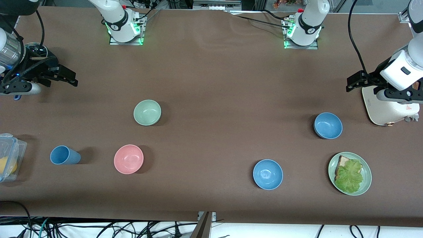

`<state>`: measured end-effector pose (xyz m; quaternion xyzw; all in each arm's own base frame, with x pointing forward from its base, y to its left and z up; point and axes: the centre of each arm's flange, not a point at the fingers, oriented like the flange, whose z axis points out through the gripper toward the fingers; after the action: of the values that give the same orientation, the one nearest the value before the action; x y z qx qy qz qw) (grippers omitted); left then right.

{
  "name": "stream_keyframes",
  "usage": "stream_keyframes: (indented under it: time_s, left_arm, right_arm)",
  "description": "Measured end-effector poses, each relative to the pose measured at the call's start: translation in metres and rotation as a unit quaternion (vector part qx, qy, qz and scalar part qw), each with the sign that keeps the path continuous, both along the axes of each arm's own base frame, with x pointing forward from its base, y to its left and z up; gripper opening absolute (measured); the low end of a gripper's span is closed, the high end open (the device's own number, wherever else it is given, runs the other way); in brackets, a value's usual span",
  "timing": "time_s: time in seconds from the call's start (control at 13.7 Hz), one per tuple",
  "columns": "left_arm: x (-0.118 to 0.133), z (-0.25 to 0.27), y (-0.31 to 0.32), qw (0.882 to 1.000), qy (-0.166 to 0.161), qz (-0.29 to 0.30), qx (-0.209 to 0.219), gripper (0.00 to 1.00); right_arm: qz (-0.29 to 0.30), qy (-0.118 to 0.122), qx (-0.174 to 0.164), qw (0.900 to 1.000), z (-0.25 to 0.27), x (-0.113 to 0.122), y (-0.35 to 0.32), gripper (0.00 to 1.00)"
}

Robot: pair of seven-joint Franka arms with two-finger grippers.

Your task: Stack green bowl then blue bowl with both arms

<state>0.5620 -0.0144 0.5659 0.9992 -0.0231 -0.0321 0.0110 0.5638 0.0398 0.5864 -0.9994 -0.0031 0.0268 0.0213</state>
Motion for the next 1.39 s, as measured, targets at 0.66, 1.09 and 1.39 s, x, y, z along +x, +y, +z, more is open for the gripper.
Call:
stream_keyframes:
  time_s: [0.66,1.09,1.39]
  left_arm:
    - [0.0,0.0,0.0,1.0,0.0,0.0,0.0,1.0]
    - [0.0,0.0,0.0,1.0,0.0,0.0,0.0,1.0]
    - [0.0,0.0,0.0001,1.0,0.0,0.0,0.0,1.0]
  right_arm:
    - [0.0,0.001,-0.003,1.0,-0.0004,-0.0001,-0.0005,0.99]
    - [0.002,-0.001,-0.016,1.0,-0.0001,0.0002,-0.0013,1.0]
    - [0.003,-0.001,-0.017,1.0,0.0001,0.0001,-0.0005,1.0]
